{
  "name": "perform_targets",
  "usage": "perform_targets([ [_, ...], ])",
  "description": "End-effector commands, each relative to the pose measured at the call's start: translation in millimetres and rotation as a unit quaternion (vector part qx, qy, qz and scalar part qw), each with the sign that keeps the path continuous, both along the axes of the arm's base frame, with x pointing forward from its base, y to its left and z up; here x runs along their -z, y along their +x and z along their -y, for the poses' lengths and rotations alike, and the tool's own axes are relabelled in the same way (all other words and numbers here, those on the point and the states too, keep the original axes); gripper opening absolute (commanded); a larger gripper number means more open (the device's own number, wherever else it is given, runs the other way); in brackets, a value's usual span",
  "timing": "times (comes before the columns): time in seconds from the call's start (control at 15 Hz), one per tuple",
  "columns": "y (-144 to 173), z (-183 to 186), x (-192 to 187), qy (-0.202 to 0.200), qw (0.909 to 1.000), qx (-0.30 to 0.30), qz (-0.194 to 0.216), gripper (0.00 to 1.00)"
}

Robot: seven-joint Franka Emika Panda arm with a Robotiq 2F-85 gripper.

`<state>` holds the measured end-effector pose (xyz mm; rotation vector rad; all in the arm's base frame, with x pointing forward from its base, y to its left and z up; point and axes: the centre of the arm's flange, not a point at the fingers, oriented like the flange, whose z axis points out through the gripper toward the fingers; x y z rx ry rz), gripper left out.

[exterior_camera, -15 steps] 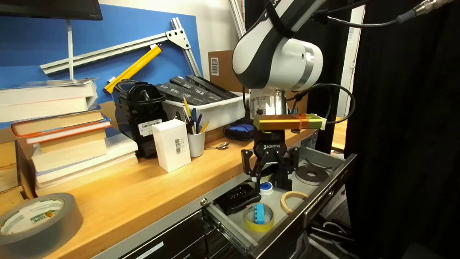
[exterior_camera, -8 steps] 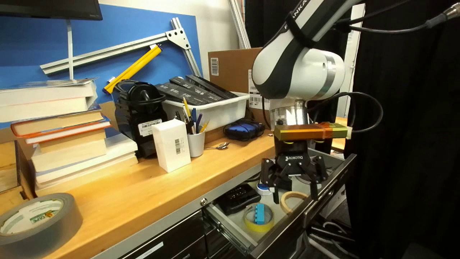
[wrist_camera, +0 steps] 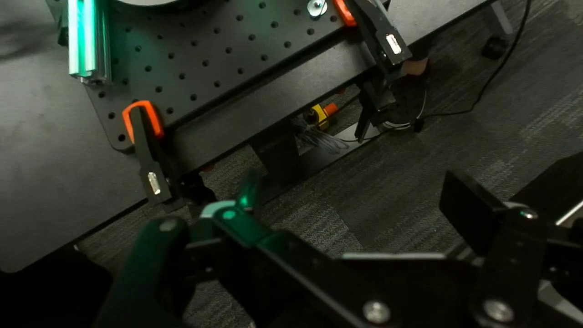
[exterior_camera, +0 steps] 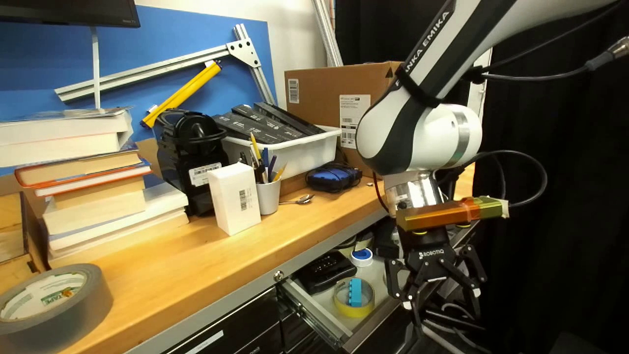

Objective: Pick up the blue object from the counter and put it in the open drawer and close it

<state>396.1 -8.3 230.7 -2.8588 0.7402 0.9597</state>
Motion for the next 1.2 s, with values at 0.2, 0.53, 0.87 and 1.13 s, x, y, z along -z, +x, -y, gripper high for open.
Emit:
perform_targets([
  [0.2,15.1,-0.5,22.7,-0.057,0.9924,0.089,0.063,1.00],
  [0.53,52.5,-9.6,14.3,-0.104,0.9703,0.148,0.161,1.00],
  [0.87,74.5,-22.3,20.6,-0.153,0.9263,0.216,0.268,1.00],
  [1.13,56.7,-22.6,1.8,-0.187,0.8801,0.272,0.342,1.00],
])
